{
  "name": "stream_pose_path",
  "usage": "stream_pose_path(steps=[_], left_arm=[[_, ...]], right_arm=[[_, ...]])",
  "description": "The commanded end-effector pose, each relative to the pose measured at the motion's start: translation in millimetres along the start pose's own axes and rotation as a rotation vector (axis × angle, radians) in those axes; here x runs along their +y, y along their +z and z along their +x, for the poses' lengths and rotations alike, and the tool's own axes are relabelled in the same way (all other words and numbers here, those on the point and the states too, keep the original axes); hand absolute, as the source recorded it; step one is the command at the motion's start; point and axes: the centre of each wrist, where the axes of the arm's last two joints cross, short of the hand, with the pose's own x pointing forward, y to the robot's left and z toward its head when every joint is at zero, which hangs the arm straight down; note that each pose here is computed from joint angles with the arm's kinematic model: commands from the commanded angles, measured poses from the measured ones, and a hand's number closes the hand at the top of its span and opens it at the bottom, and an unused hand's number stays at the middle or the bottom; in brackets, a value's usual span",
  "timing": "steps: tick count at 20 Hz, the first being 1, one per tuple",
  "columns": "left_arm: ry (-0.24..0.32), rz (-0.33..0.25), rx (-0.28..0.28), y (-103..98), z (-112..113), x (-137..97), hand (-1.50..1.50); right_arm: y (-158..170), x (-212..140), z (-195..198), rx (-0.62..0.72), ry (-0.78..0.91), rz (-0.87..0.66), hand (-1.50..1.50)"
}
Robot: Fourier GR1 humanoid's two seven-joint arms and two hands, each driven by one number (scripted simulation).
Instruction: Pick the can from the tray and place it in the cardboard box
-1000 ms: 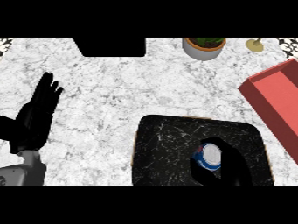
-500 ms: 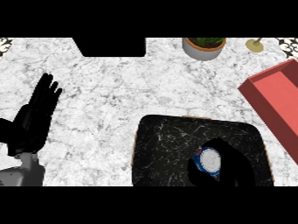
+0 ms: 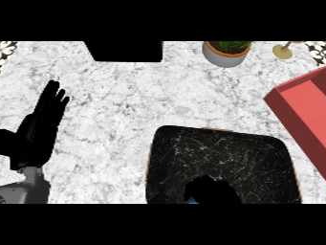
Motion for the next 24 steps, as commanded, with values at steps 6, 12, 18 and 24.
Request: stream_pose_path(steps=[6, 12, 18, 24], left_arm=[[0.000, 0.020, 0.022, 11, -4, 0, 0.00], [-0.003, 0.021, -0.014, -2, -1, -4, 0.00], [0.015, -0.002, -0.011, 0, -7, 6, 0.00], [0.011, 0.006, -0.011, 1, -6, 8, 0.00]], right_arm=[[68, -70, 29, -0.228, 0.043, -0.082, 1.50], [65, -114, 16, -0.038, -0.112, -0.365, 1.50], [53, -144, -4, 0.117, -0.141, -0.518, 1.50], [39, -167, -36, 0.193, -0.139, -0.513, 1.50]])
